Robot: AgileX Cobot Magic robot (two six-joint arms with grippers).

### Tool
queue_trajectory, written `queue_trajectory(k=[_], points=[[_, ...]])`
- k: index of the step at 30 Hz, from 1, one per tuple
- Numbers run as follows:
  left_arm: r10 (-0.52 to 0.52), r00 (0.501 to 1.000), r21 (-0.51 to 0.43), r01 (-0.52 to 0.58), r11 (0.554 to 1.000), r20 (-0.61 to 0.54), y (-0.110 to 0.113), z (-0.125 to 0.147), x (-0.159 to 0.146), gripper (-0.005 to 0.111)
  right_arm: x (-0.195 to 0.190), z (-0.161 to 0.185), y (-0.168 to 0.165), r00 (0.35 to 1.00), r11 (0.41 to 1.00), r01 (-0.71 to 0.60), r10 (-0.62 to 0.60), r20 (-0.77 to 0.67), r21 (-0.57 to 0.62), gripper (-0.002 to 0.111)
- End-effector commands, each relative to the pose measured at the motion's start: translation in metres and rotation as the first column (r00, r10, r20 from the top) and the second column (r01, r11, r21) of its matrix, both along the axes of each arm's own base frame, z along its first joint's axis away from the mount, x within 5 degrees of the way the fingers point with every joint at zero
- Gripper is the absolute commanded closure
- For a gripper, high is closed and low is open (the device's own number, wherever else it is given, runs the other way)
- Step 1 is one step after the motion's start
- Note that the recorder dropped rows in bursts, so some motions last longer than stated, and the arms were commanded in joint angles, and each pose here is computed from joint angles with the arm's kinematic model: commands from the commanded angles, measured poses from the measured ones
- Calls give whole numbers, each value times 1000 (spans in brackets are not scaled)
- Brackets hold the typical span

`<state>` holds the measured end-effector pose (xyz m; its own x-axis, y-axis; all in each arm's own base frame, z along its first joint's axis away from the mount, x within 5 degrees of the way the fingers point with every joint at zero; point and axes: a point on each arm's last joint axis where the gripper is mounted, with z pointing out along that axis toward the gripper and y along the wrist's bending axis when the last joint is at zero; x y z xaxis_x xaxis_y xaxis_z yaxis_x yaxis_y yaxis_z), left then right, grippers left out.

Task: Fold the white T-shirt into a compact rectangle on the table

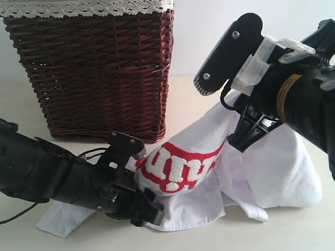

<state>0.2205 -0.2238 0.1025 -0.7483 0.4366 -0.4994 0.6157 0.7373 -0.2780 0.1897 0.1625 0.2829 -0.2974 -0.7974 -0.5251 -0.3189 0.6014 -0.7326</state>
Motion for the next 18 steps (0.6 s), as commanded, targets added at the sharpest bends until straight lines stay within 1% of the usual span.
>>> queue_trajectory(k=[1,3,4,6,7,8,10,11,14,15,17,18], points=[[-46,998,-66,42,997,-51,-8,-4,-2,49,0,2,-3,1000,1000,6,-6,13,-5,55],[-132,988,-162,118,980,-79,-17,2,-9,50,0,2,-3,1000,1000,6,-6,13,-5,55],[-172,980,-214,148,965,-98,-20,5,-13,53,0,2,-3,1000,1000,6,-6,13,-5,55],[-231,965,-296,187,936,-121,-26,11,-18,67,0,2,-3,1000,1000,6,-6,13,-5,55],[-252,959,-317,201,927,-127,-27,12,-20,76,0,2,-3,1000,1000,6,-6,13,-5,55],[-260,957,-325,208,923,-127,-28,14,-20,83,0,2,-3,1000,1000,6,-6,13,-5,55],[-269,956,-326,218,920,-119,-27,16,-21,101,0,2,-3,1000,1000,6,-6,13,-5,55],[-273,955,-325,223,919,-119,-27,19,-22,107,0,2,-3,1000,1000,11,-11,13,-6,55],[-292,947,-334,235,913,-132,-26,30,-26,106,0,3,-8,999,997,39,-37,22,-65,55],[-304,943,-343,245,907,-131,-25,35,-27,106,0,5,-11,997,994,71,-69,31,-81,55],[-346,930,-380,278,882,-122,-25,48,-33,106,0,11,-15,987,987,158,-157,38,-39,55],[-372,921,-410,297,862,-114,-26,56,-36,106,1,16,-15,981,981,193,-193,31,-12,55]])
